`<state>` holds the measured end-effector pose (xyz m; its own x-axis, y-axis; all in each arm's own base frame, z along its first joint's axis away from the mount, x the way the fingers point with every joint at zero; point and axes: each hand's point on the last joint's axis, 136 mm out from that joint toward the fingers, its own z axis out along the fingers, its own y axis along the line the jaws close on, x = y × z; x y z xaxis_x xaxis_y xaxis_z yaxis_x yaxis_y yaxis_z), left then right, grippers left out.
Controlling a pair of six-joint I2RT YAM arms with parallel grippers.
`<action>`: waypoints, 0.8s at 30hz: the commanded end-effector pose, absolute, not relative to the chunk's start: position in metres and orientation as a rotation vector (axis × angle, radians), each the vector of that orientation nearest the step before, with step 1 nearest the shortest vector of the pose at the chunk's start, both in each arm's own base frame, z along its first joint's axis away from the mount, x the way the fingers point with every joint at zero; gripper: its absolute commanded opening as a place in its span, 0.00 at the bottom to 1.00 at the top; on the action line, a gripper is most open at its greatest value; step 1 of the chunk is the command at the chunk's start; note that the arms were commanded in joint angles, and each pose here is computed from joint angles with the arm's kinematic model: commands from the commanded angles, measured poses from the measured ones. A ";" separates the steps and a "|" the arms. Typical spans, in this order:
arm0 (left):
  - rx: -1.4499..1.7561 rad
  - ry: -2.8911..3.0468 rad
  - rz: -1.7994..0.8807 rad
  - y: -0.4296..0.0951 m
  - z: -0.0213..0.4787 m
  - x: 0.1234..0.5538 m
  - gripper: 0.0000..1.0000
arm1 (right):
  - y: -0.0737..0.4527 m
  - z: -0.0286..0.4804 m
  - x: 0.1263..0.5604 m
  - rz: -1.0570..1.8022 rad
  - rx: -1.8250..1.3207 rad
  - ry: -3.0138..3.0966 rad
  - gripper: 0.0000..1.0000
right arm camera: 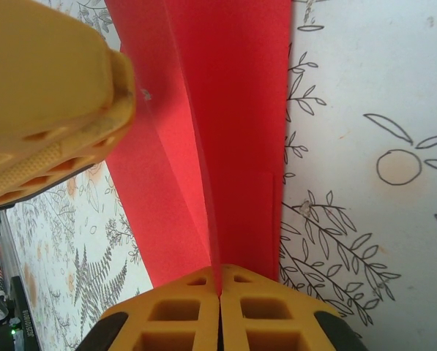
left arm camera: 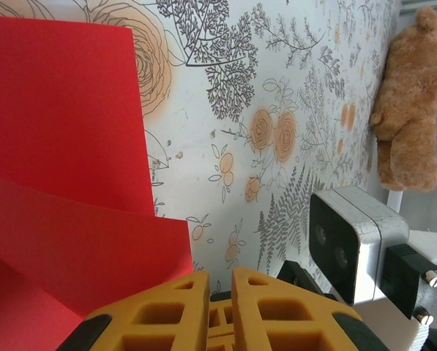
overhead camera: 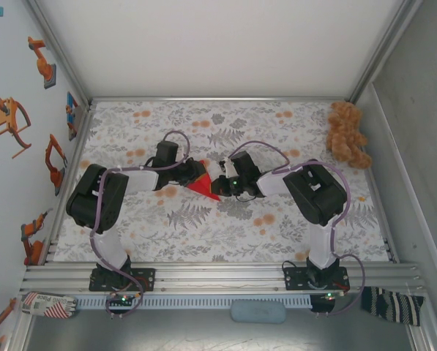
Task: Fold a paper plane with a square sheet of paper (pick it up from the middle)
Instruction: Fourth fold the wing at the center of the table.
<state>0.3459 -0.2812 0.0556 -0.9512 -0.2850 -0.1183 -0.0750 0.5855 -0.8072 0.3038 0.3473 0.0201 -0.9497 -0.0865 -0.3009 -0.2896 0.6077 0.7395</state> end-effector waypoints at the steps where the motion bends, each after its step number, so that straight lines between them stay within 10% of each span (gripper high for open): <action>1: -0.300 2.580 -1.316 -0.282 0.053 0.350 0.16 | 0.321 -0.042 0.275 1.091 -0.228 2.844 0.08; 24: -0.296 2.599 -1.308 -0.284 0.043 0.352 0.15 | 0.328 -0.004 0.280 1.231 -0.248 2.743 0.16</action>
